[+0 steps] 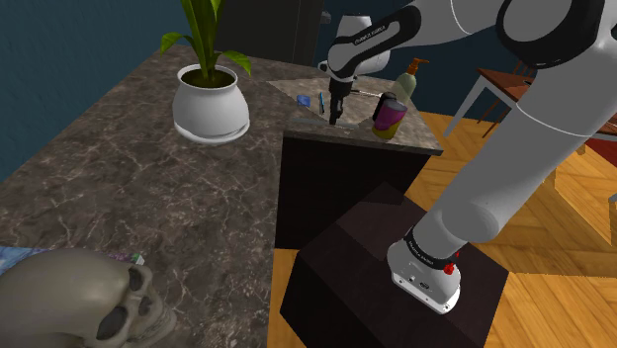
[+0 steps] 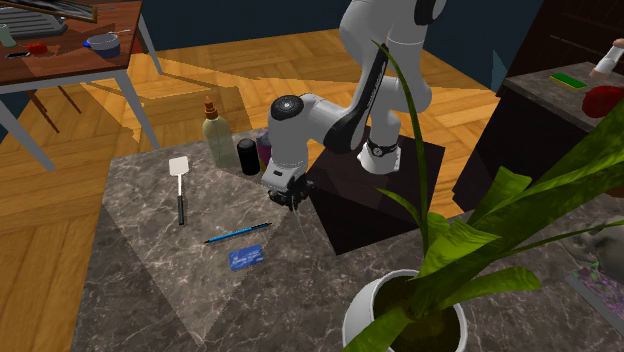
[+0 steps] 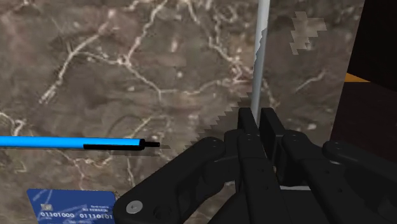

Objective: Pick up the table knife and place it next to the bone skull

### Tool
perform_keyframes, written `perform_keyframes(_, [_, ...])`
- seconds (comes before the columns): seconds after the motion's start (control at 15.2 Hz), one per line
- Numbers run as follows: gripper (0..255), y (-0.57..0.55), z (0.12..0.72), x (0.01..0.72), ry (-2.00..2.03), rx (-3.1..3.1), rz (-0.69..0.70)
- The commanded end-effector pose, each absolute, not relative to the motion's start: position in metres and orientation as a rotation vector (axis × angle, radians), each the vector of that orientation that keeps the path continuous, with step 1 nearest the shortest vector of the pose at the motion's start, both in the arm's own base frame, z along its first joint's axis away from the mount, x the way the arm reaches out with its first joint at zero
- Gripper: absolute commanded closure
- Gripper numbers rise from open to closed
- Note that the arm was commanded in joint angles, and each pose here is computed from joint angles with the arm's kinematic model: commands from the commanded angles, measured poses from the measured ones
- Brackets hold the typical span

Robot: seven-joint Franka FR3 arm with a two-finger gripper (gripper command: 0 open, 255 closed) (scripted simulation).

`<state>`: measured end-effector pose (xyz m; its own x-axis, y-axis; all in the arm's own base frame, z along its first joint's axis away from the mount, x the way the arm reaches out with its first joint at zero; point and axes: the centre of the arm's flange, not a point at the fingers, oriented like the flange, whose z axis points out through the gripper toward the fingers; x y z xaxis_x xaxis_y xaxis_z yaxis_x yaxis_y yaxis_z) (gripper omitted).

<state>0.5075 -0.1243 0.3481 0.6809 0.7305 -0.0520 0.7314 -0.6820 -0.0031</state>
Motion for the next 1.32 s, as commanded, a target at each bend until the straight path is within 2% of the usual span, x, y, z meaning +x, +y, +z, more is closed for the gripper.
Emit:
perform_keyframes(0.0, [255,-0.124,0.348,0.507,1.245,2.864,-0.076])
perform_keyframes(0.33, [255,-0.124,0.348,0.507,1.245,2.864,-0.076])
perform_keyframes(1.25, [255,-0.124,0.422,0.507,1.245,2.864,-0.076])
